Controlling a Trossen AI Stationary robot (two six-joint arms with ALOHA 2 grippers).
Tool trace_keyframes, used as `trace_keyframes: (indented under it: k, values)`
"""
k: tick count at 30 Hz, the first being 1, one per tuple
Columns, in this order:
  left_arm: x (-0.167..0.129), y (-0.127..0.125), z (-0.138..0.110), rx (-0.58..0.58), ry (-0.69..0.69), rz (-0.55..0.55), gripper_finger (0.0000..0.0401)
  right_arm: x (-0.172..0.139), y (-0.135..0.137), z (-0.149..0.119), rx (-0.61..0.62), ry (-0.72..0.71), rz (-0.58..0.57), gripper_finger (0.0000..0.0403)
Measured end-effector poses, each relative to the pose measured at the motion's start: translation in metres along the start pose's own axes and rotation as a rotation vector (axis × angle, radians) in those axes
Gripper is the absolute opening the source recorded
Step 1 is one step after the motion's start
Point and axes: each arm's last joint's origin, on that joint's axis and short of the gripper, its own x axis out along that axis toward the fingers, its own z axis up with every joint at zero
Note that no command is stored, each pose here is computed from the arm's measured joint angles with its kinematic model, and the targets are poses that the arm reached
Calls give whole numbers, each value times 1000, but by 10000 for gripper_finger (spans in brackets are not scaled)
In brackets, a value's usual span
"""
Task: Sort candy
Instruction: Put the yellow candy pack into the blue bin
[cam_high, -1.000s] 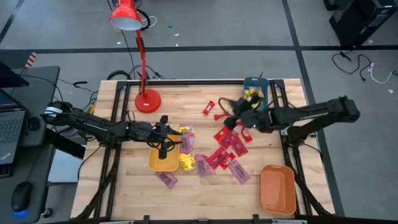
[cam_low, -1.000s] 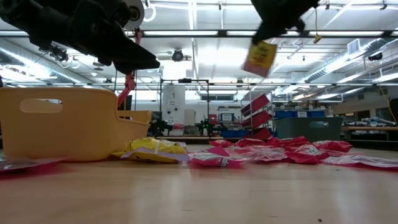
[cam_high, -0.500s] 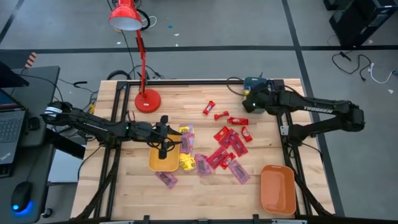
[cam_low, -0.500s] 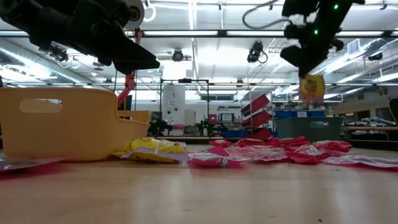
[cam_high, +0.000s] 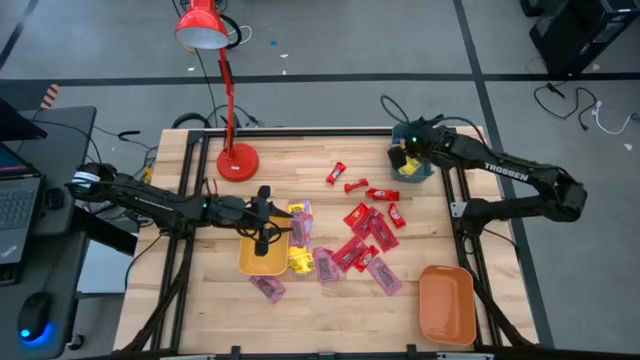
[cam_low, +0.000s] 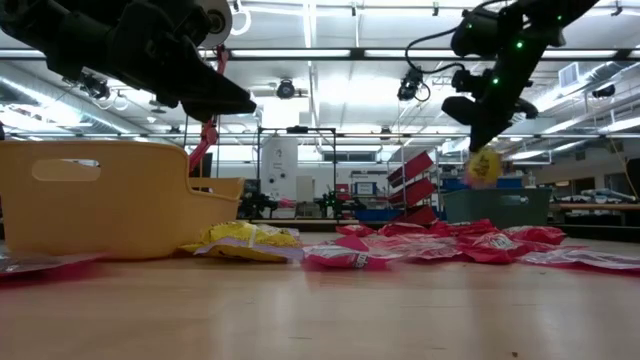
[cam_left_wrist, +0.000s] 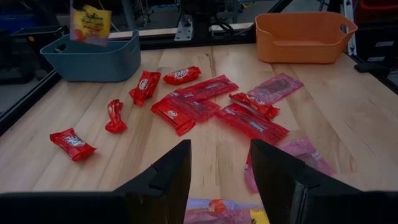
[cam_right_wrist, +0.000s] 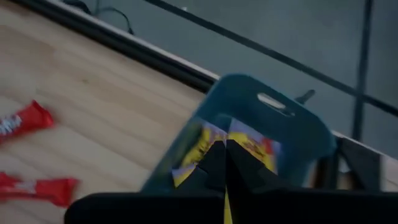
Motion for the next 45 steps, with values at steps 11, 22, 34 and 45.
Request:
trace_keyframes:
  k: [11,22,34,45]
  values:
    - [0,0,-3,5,35,0,168,25,-5,-23,124,20,34,0]
    - [0,0,-3,5,35,0,168,39,-7,-39,177,15,67,0]
    - [0,0,-3,5,35,0,168,52,-16,-64,154,86,13,1]
    - [0,0,-3,-2,35,0,168,52,-17,-64,107,76,-13,47]
